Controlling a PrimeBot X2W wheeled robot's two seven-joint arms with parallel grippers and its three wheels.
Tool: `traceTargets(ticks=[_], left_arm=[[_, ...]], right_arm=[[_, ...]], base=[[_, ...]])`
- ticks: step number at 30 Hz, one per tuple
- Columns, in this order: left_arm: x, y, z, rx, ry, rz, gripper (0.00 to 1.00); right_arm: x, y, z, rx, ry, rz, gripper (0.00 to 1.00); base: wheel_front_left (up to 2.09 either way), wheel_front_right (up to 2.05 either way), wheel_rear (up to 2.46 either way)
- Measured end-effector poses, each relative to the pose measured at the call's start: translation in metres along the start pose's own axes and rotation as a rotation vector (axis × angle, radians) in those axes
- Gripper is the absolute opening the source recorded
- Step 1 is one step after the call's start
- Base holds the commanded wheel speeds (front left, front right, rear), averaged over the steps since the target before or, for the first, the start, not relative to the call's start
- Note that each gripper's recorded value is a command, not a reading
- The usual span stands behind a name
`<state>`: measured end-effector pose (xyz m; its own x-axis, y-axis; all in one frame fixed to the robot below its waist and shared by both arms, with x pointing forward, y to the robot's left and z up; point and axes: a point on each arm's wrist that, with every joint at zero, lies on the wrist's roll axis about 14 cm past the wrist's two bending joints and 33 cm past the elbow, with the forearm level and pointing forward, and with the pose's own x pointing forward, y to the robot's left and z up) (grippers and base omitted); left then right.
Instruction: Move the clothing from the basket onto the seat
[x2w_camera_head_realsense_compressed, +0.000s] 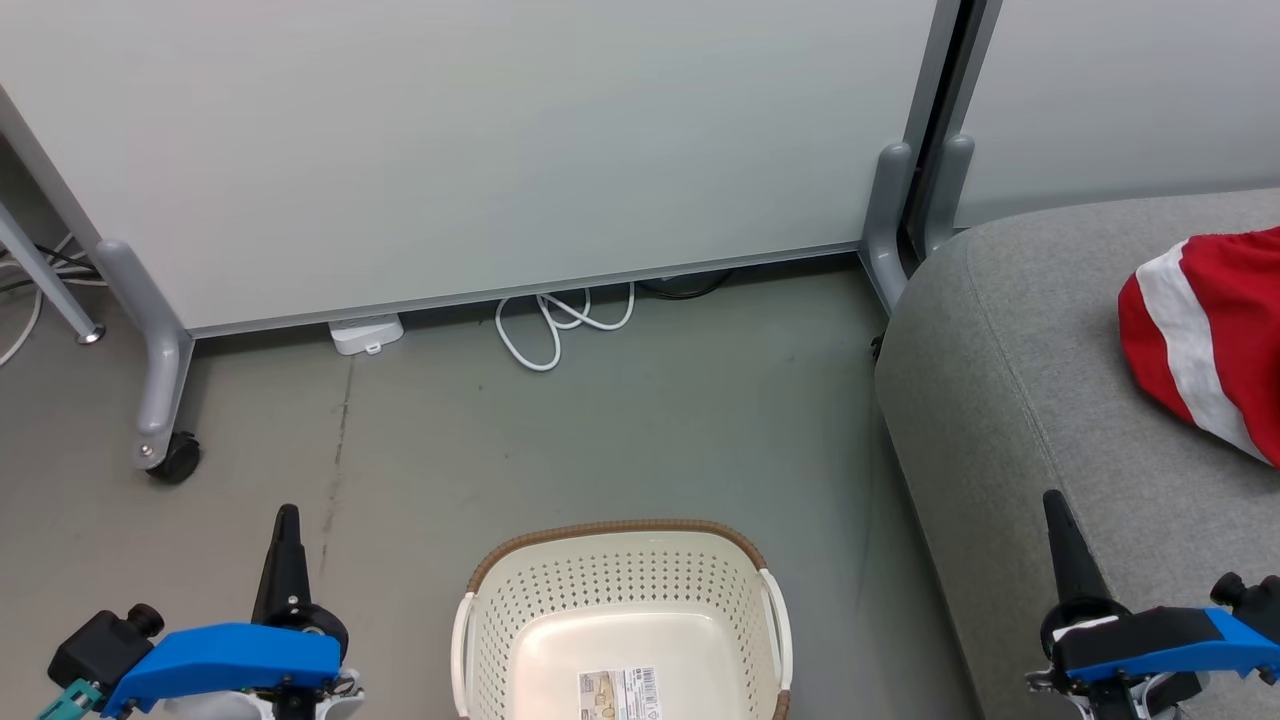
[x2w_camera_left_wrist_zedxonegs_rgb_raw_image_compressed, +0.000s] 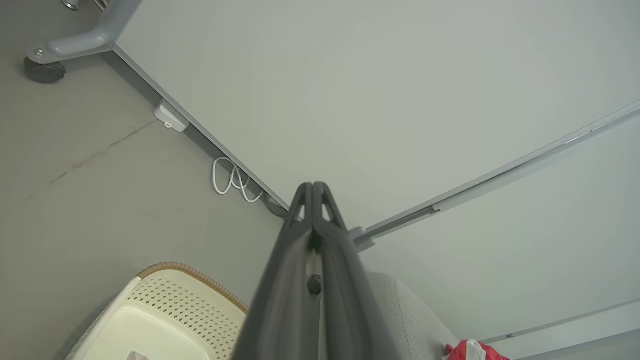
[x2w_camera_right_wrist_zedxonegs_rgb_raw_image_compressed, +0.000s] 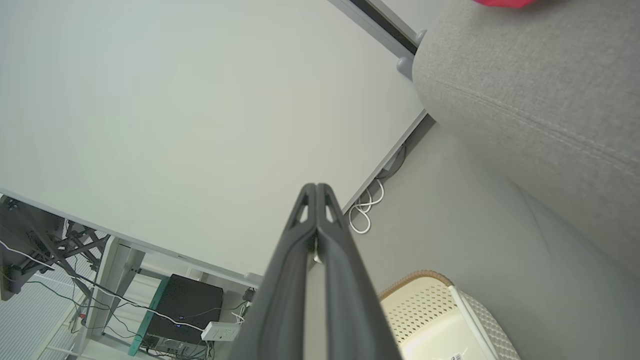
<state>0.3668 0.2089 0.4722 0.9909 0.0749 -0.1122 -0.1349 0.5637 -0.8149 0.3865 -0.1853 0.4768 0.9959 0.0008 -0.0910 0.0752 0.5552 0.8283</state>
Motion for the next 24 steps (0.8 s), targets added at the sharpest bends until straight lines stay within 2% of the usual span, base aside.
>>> traceTargets(ticks=[24], left_arm=[[0.0067,-0.0099,0.0034,-0.240,0.012,-0.030,0.00]], right_arm=[[0.0000,0.0031,0.0088,0.232,-0.008,0.011,0.00]], base=[[0.00,0.00,0.00]])
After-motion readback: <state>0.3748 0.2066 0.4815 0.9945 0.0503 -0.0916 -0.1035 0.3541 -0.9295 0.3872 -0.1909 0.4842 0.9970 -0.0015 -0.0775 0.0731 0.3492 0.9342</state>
